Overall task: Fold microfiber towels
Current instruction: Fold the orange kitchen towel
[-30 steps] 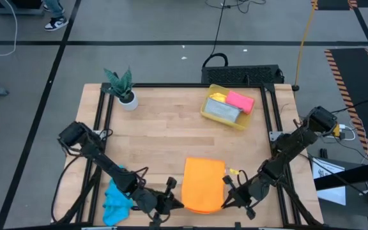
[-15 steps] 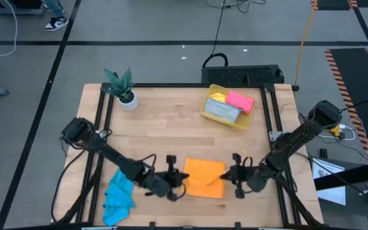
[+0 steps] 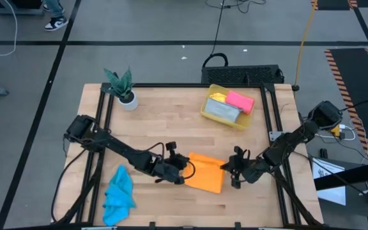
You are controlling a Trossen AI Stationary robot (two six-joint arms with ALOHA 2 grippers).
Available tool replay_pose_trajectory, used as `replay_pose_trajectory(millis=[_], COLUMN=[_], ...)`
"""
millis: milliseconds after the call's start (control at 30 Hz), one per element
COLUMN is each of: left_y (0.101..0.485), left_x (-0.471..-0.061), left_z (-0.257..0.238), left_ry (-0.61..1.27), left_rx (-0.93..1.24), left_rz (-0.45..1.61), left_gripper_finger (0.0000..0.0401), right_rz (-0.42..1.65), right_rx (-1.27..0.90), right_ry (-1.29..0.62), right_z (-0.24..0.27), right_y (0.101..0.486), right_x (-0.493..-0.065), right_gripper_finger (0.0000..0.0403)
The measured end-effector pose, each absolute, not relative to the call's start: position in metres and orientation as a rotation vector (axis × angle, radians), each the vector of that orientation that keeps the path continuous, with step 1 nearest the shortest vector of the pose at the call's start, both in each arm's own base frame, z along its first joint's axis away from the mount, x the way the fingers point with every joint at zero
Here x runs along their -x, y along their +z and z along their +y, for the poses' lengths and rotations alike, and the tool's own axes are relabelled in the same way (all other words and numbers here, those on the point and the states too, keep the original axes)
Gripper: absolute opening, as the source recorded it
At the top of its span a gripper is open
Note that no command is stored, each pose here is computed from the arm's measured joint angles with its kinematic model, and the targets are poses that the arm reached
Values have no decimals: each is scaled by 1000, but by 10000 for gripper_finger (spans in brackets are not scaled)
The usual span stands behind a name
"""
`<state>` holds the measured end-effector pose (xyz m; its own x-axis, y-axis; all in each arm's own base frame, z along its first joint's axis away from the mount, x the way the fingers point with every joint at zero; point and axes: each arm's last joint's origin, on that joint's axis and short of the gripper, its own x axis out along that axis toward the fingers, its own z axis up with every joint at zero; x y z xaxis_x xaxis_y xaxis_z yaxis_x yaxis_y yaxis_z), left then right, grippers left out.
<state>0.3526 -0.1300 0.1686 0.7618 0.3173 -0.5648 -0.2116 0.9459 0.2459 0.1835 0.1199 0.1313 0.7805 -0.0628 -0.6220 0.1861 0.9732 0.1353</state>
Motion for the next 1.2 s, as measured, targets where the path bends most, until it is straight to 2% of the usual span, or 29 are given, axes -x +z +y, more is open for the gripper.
replay_pose_trajectory(millis=[200, 300, 467, 633, 767, 900, 1200], left_y=[175, 184, 183, 170, 156, 140, 135], left_x=[-351, -353, -362, -374, -384, -389, -390], left_z=[-144, -152, -132, -100, -81, -71, -71], left_ry=[253, 217, 263, 349, 365, 366, 351], left_rx=[-145, -141, -167, -164, -159, -153, -145], left_rz=[587, 502, 512, 553, 574, 610, 618], left_gripper_finger=[9, 6, 8, 3, 8, 4, 5], right_rz=[576, 532, 519, 642, 703, 721, 741], right_rx=[-257, -266, -240, -221, -224, -221, -264], right_ry=[100, 142, 8, -210, -307, -326, -295], right_z=[138, 143, 137, 118, 108, 105, 101], right_y=[150, 159, 162, 146, 138, 136, 123], right_x=[-183, -177, -168, -162, -160, -161, -155], right_gripper_finger=[0, 0, 0, 0, 0, 0, 0])
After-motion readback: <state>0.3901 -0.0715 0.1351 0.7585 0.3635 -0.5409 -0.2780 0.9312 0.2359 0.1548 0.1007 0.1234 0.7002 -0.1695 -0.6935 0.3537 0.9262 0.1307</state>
